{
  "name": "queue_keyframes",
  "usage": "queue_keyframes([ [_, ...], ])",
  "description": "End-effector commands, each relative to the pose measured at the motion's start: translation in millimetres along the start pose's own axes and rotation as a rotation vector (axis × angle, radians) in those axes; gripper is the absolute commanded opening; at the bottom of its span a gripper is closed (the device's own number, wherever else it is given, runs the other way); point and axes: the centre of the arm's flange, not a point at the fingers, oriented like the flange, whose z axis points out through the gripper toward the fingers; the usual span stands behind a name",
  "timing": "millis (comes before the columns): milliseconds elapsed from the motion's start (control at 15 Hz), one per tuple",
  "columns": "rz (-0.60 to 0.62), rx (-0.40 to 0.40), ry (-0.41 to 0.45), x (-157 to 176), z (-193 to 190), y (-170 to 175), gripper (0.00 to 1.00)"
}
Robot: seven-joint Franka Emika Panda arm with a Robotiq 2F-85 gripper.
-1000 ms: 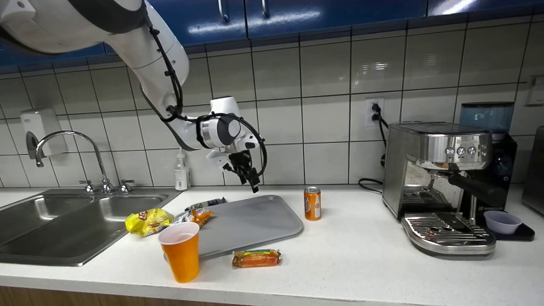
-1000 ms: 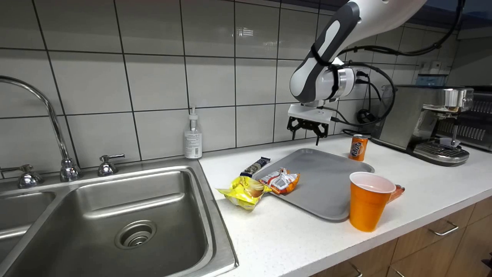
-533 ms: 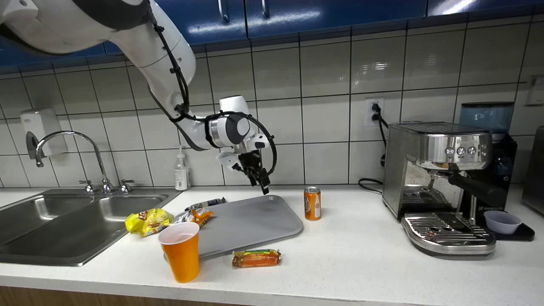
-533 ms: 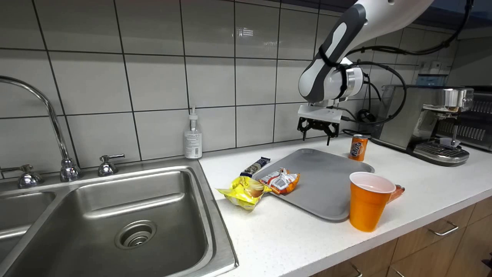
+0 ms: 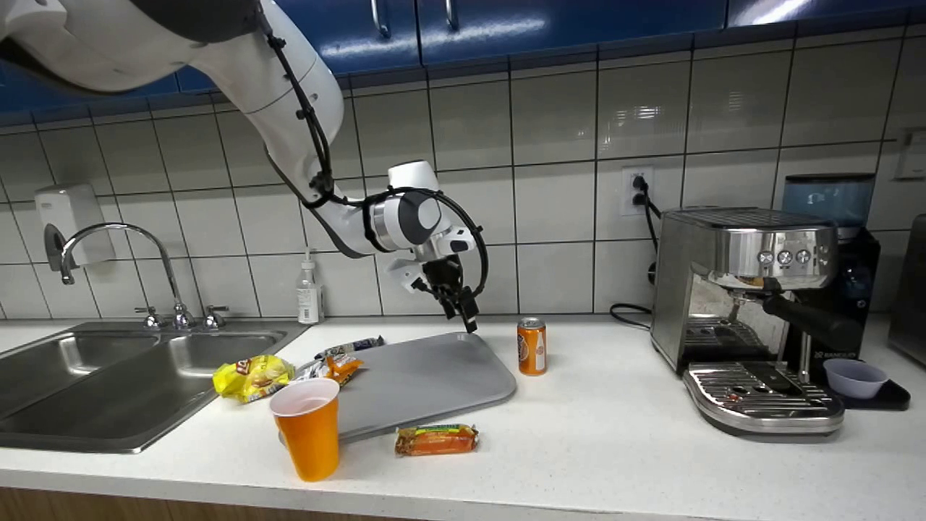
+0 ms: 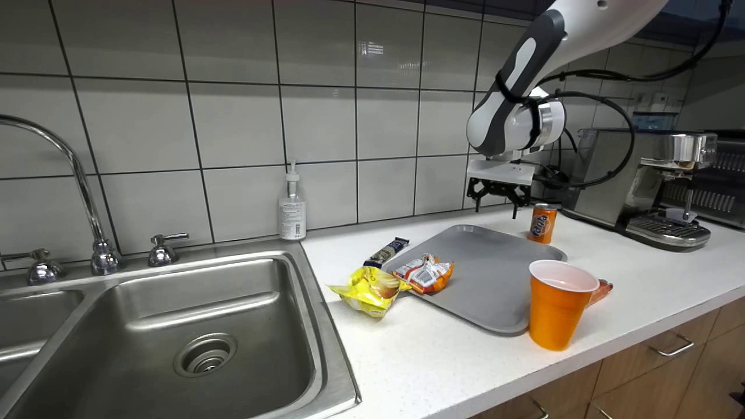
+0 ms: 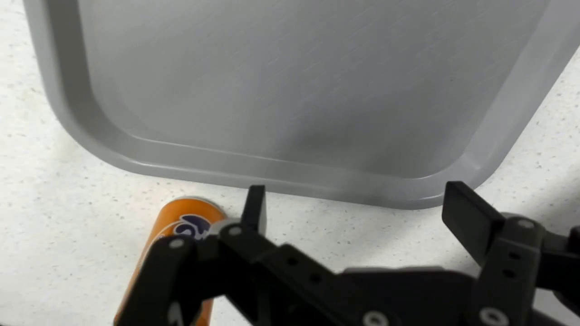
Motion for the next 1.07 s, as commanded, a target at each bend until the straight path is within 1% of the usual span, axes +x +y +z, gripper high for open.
queue_keyframes([
  [0,0.036,-0.017,-0.022,4,-13,23,1.0],
  [600,0.126,-0.066,-0.022,27,-6,64,1.0],
  [1000,0.17,-0.099,-0.03,41,-2,83,1.0],
])
